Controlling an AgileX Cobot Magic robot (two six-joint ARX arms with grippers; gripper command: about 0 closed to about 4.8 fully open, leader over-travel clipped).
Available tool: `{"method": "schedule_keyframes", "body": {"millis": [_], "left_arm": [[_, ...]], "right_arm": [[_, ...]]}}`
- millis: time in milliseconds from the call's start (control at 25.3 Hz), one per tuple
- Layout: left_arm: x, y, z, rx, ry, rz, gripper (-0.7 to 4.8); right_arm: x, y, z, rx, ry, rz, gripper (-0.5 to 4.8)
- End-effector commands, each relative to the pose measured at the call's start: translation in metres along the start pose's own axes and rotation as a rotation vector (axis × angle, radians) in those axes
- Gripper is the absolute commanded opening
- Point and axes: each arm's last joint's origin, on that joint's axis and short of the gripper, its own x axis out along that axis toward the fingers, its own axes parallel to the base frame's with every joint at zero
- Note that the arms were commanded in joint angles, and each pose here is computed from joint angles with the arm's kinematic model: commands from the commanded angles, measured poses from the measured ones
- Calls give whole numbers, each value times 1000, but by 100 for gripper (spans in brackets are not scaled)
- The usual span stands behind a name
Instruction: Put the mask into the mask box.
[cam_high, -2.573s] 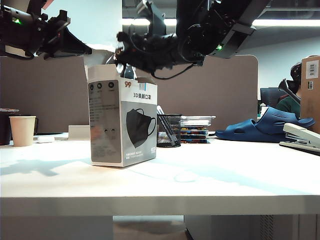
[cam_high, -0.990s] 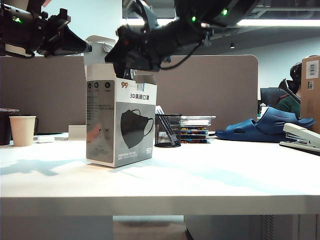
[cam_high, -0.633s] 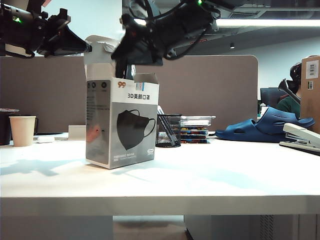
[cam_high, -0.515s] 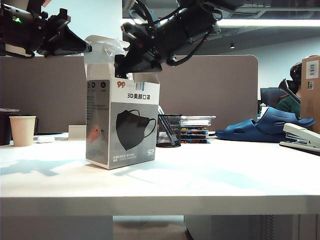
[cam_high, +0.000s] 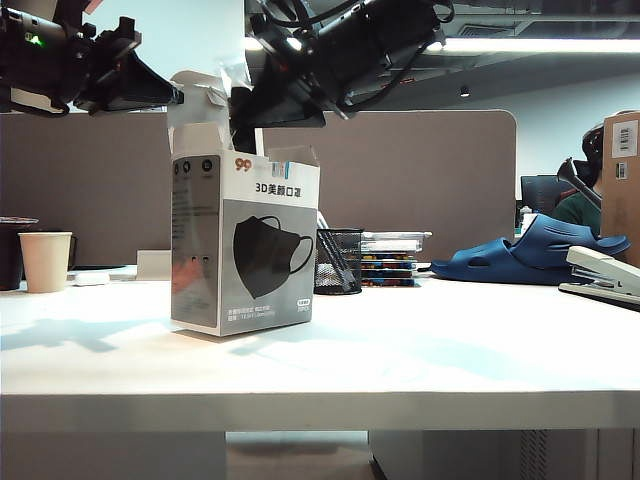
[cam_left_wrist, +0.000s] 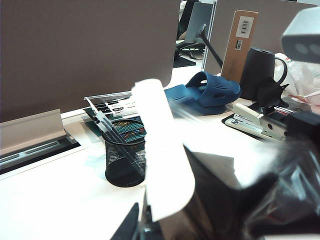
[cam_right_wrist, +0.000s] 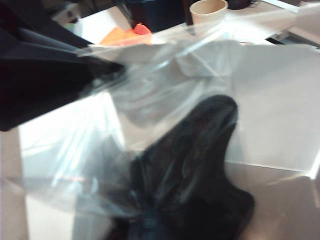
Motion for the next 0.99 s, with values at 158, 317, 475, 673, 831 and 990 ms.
{"method": "schedule_keyframes", "body": {"millis": [158,317,475,673,831,990], "left_arm": [[0,0,3,9,-16,-3,-6],[0,0,3,10,-17,-5,-6],[0,0,3,9,-16,-5,-6],[0,0,3,10,-17,-5,-6],[0,0,4,14,-22,-5,-7],[0,0,4,14,-22,-2,-6]], "right_arm": [[-2,2,2,-5,-2,20,-22],[-2,3,2,-1,-4,39,214],[-2,4,2,50,-3,71,479],[-3,4,-2,79,43,63,479],[-4,5,-9,121,109,64,479],[-7,7,-13,155,162,70,479]]}}
